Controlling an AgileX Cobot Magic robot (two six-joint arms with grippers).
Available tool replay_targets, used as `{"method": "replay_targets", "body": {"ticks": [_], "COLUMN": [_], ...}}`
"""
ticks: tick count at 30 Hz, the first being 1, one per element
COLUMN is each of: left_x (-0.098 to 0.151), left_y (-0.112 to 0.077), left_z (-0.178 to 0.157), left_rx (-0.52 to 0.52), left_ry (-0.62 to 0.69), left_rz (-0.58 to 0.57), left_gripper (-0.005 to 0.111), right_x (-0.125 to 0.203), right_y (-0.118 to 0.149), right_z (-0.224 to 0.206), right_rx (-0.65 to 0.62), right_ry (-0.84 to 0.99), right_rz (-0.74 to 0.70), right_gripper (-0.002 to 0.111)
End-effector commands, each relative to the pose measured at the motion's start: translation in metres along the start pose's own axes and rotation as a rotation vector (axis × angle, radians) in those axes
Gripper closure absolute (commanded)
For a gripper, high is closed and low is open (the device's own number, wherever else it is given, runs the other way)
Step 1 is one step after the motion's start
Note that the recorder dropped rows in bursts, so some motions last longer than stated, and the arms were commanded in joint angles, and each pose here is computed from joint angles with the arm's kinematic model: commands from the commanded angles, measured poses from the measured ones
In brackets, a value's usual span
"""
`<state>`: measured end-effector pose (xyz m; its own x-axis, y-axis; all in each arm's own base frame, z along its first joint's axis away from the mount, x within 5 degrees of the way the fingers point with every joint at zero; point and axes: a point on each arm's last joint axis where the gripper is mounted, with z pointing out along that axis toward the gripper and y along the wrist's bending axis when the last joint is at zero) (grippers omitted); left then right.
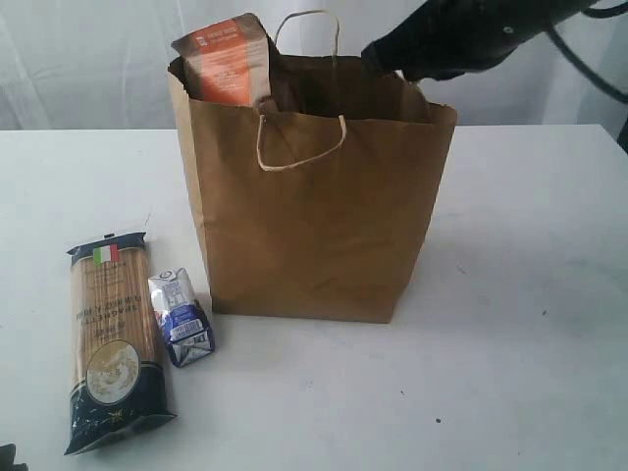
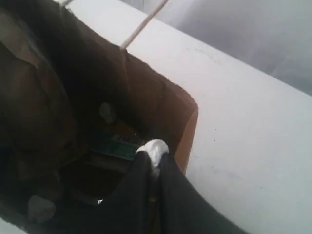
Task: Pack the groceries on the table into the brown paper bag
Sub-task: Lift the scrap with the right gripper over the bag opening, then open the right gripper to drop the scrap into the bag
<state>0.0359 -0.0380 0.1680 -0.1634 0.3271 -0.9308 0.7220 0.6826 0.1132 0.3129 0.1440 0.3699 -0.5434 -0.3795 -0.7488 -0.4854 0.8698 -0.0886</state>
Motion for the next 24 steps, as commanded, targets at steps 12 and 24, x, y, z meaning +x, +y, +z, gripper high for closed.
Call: {"method": "replay_targets", "body": {"ticks": [12,24], "left_x": [0.001,0.001], "left_y": [-0.001,-0.001], "left_z": [0.000,0.000], "left_rx": [0.008,0.008], "left_ry": [0.002,0.002], "left_rz": [-0.002,-0.002], "left_gripper": [0.085,0.085], "right_x": [-0.014,-0.012], "right_y": [0.002,0.019], "right_z": [0.018,0.024], "right_rx": [-0.034,-0.127], "right_ry": [0.136,0.164], "right_rz": [-0.035,-0.068], "right_gripper": [0.108,0.082]}}
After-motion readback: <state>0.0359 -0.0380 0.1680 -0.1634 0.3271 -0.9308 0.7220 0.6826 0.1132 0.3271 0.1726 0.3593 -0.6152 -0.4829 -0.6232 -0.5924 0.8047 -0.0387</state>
